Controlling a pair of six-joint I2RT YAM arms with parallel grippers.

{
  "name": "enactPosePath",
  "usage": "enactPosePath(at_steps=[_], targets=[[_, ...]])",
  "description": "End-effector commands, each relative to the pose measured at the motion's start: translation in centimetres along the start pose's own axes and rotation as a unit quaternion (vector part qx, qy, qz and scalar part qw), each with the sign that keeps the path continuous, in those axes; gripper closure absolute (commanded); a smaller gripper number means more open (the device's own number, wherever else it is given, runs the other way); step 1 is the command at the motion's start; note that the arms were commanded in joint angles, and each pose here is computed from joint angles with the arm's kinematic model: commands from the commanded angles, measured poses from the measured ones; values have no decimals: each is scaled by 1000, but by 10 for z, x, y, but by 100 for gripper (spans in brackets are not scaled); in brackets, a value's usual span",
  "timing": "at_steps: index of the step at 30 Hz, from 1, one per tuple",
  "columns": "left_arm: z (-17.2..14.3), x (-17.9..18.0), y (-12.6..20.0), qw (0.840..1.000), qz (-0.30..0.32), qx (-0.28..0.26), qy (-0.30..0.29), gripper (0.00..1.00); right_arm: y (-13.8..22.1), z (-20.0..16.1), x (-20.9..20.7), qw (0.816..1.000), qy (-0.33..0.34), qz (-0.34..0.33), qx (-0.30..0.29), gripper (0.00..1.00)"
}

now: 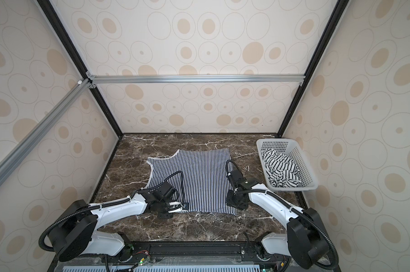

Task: Fold and stack tank tops
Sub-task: Fold the tank top at the center of the table.

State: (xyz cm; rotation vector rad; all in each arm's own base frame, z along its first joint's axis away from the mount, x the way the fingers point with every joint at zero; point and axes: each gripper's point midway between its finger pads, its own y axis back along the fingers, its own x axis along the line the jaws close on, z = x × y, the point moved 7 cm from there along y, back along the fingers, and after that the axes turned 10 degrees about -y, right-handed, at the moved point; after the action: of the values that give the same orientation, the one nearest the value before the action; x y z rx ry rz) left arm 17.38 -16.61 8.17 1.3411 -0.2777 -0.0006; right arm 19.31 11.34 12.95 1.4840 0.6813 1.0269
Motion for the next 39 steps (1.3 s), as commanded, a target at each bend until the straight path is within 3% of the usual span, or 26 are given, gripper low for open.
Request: enactPosePath(at_steps=[1, 17, 33, 39], targets=[[-9, -22, 1, 997, -77, 17, 6, 93, 0, -4, -11, 1000, -14, -14, 5, 61], [-6, -14, -1, 998, -51, 10, 26, 93, -19, -33, -51, 996, -69, -42, 38, 60], [-6, -15, 2, 999, -35, -3, 36, 92, -16, -25, -47, 996, -88, -24, 0, 64], [-6, -15, 2, 999, -32, -6, 40, 92, -25, -23, -40, 995, -92, -17, 19, 64]])
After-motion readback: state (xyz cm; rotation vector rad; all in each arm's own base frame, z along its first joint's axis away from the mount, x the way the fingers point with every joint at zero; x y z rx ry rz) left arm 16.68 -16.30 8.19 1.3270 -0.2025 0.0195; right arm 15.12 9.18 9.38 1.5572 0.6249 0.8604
